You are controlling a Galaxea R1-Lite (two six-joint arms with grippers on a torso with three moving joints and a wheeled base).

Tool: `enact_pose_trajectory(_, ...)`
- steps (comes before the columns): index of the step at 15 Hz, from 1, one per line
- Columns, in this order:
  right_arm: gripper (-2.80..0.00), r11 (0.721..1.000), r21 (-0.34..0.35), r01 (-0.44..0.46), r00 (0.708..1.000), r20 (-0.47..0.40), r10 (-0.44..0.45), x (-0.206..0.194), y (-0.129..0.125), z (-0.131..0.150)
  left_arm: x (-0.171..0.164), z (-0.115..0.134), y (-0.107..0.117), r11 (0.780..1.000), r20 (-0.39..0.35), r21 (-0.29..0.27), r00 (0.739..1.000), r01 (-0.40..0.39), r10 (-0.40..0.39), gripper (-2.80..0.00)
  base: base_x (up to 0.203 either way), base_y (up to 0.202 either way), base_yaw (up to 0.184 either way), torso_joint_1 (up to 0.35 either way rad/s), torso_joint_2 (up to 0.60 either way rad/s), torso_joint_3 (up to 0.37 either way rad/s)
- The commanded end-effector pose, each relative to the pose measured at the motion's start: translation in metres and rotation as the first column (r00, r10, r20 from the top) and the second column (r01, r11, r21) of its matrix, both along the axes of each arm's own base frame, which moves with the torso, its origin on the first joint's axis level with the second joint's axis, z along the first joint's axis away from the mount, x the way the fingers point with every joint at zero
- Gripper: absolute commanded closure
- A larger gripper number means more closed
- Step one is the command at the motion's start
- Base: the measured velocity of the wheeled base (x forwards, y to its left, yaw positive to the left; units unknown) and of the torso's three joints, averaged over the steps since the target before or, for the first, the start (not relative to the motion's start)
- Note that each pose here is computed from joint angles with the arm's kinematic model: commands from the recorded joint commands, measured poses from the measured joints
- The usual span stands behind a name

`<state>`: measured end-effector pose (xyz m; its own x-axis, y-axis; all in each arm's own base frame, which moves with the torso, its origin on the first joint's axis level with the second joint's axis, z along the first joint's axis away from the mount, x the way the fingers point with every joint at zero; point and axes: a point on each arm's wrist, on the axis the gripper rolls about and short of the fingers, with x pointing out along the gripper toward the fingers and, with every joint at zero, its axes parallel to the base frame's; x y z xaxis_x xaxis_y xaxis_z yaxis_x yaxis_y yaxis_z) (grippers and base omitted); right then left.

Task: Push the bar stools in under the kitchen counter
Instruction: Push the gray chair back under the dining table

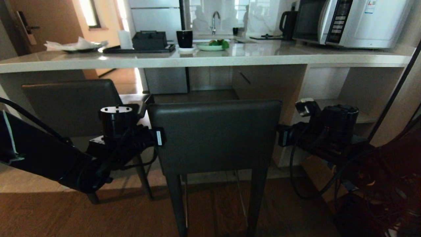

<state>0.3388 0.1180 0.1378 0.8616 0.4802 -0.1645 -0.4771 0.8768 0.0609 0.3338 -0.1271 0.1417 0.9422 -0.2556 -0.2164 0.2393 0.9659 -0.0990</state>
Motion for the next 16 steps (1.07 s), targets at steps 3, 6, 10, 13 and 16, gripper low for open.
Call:
enact_pose_trajectory(3,0.0,1.0,-0.002,0.0,1.0,-0.003,0.0,-0.0003,0.0005,-0.0021,0.0024,-0.0066,0.0013,1.0,-0.014,0.007,1.0,-0.011,0.011,0.0,0.0,0.0,0.0,0.0,0.0,0.0)
enact_pose_trajectory(6,0.0,1.0,-0.003,0.003,1.0,-0.004,-0.003,0.0005,0.0001,-0.0028,0.0026,-0.0053,0.0012,1.0,-0.008,0.011,1.0,-0.01,0.01,0.0,0.0,0.0,0.0,0.0,0.0,0.0)
enact_pose_trajectory(10,0.0,1.0,-0.004,0.001,1.0,-0.005,-0.001,-0.0003,0.0004,-0.003,0.0026,-0.0065,0.0012,1.0,-0.012,0.013,1.0,-0.01,0.01,0.0,0.123,0.0,0.003,-0.003,0.0,0.006)
enact_pose_trajectory(13,0.0,1.0,-0.003,0.002,1.0,-0.002,-0.002,-0.0001,0.0001,-0.0021,0.0017,-0.004,-0.0005,1.0,-0.005,0.011,1.0,-0.004,0.004,0.0,0.189,0.0,0.002,0.0,0.0,0.004)
enact_pose_trajectory(16,0.0,1.0,-0.003,0.001,1.0,-0.002,-0.001,0.0,0.0005,-0.0025,0.0025,-0.0038,-0.0005,1.0,-0.003,0.011,1.0,-0.005,0.005,0.0,0.192,0.0,0.001,0.003,0.0,0.003)
